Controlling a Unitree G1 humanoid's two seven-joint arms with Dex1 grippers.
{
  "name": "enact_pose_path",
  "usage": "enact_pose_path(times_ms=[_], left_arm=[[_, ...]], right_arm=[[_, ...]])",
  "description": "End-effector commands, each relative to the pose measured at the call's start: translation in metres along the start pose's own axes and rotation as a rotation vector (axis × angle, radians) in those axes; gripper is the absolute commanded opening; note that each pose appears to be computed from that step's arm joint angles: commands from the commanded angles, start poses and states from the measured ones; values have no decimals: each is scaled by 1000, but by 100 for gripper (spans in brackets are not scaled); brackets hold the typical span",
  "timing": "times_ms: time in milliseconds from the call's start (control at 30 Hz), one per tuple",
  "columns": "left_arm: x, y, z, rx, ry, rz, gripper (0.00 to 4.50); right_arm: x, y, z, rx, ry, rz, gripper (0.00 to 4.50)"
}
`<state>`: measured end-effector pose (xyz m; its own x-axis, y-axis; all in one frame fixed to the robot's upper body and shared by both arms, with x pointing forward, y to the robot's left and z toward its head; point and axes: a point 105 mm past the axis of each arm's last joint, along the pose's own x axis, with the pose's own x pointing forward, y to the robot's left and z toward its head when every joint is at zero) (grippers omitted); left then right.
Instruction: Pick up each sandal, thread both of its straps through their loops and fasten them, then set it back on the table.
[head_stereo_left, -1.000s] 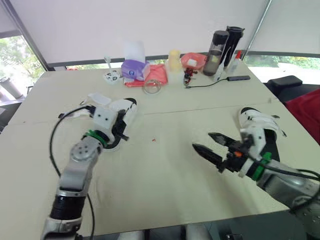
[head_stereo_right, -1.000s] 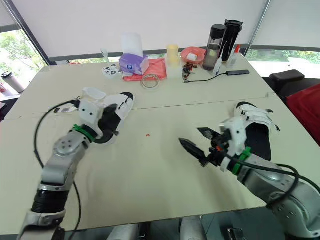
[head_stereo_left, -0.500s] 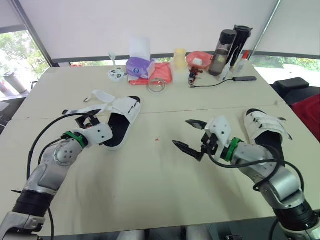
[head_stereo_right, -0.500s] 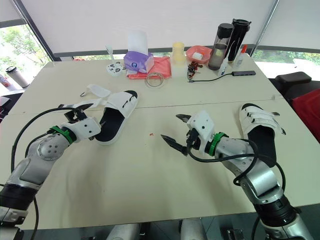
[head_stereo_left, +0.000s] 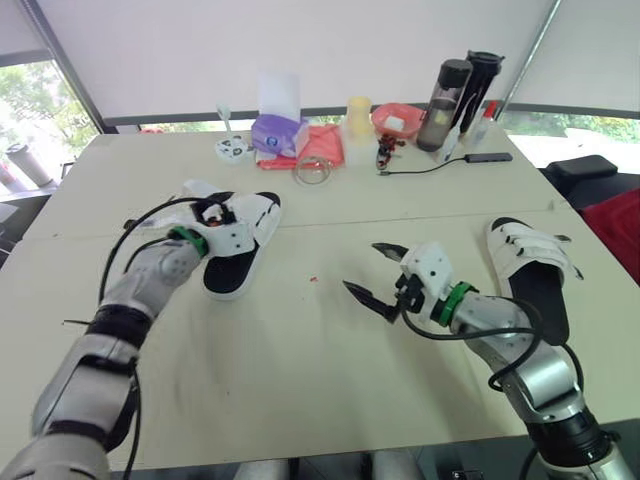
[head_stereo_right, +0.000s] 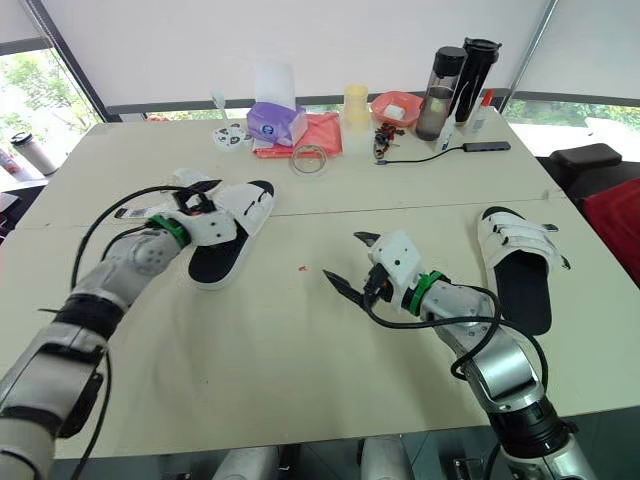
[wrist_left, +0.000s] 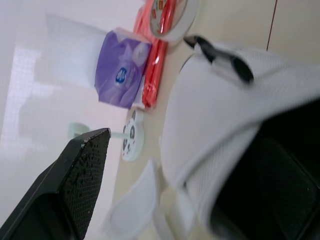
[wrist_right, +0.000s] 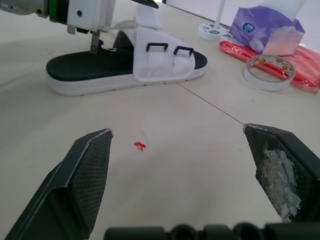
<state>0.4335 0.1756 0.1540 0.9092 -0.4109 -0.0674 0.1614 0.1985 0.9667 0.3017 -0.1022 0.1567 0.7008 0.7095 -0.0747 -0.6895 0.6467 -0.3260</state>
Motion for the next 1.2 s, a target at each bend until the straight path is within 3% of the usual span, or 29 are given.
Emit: enact_pose_path(times_ms=[33,133,333,400,600,733,933,1067,1200], left_arm=[[13,7,3,20,5,25,446],[22,3,6,26,15,24,365],[24,0,6,25,18,31,71],[24,0,5,25,21,32,2],[20,10,10,85,-35,56,2],[4,16,42,350,-313,-1,2],[-31,-1,89,665,-753,-115,2],[-58,-24,122,785,-1063,-152,2],[-77,-41,147,781,-1268,-114,2]], right_arm=[[-2,-7,13,-35,-48,-42,450],[-3,-11,13,-46,-43,-65,450],[-7,-14,12,-51,-36,-88,450],[-8,-13,12,-51,-34,-90,450],[-13,-22,8,-53,-28,-136,450],[-24,-42,-2,-78,-5,-229,450],[-42,-72,-6,-103,-14,-366,450],[-51,-84,-5,-107,-26,-423,450],[-56,-87,-6,-101,-26,-445,450]])
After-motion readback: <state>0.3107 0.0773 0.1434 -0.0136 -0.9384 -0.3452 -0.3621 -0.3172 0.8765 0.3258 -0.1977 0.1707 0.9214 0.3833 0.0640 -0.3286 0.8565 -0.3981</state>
